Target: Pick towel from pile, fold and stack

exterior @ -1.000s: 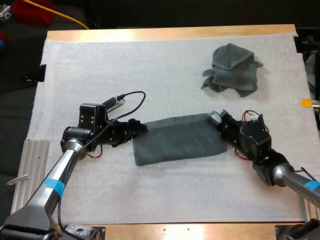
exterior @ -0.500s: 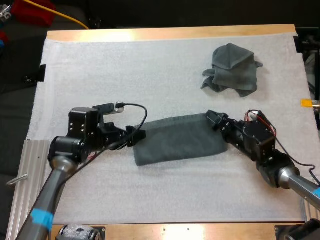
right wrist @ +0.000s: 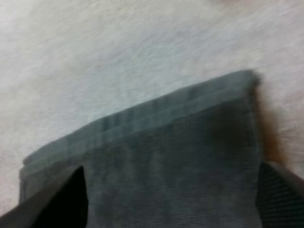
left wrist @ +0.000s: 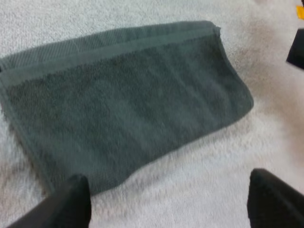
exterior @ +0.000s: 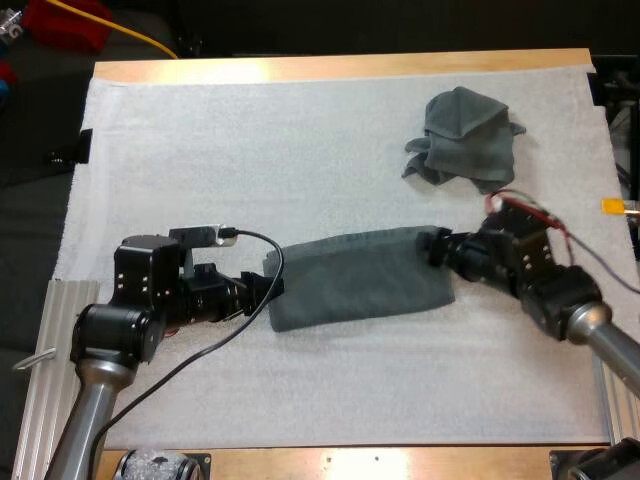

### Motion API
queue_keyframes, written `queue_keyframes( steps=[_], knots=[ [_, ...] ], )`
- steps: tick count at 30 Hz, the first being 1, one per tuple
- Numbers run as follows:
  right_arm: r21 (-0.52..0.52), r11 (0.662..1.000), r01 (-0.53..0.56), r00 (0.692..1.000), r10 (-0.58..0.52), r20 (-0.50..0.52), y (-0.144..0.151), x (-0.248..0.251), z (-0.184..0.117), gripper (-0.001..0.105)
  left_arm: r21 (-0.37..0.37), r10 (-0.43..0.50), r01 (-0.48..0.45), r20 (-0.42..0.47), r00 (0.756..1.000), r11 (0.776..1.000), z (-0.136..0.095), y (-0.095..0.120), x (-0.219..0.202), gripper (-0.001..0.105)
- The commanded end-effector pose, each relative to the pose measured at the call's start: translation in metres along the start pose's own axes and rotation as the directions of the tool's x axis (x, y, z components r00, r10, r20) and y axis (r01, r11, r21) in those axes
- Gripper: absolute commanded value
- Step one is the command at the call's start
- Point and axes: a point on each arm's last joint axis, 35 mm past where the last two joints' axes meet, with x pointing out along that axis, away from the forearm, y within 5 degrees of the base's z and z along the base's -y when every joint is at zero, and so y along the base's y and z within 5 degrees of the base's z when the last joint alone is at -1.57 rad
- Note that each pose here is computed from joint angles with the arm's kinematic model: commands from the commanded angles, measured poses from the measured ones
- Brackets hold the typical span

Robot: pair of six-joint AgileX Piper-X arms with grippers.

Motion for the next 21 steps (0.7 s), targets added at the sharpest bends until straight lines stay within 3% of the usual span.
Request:
queue_keyframes(
  steps=[1,8,12,21],
  knots=[
    [-0.023,1.000,-0.002,1.000,0.002,-0.020,-0.006,-0.006,0.005,0.071,0.014,0.001,-0.001,0.003,1.000,1.000,-0.002,-0.003,-0.004,0.067],
    [-0.018,0.997,-0.074,0.992,0.072,-0.106,-0.052,-0.016,0.012,0.071,0.028,-0.007,0.008,-0.018,1.000,1.000,-0.012,-0.010,-0.010,0.067],
    [0.018,0.984,-0.177,0.973,0.178,-0.146,-0.072,-0.009,0.010,0.071,0.056,-0.012,0.015,-0.062,0.998,0.998,-0.019,-0.017,-0.004,0.067],
    [0.041,0.966,-0.255,0.935,0.257,-0.245,-0.087,0.030,-0.001,0.071,0.116,-0.012,0.027,-0.127,0.992,0.993,-0.031,-0.032,0.006,0.067]
  ],
)
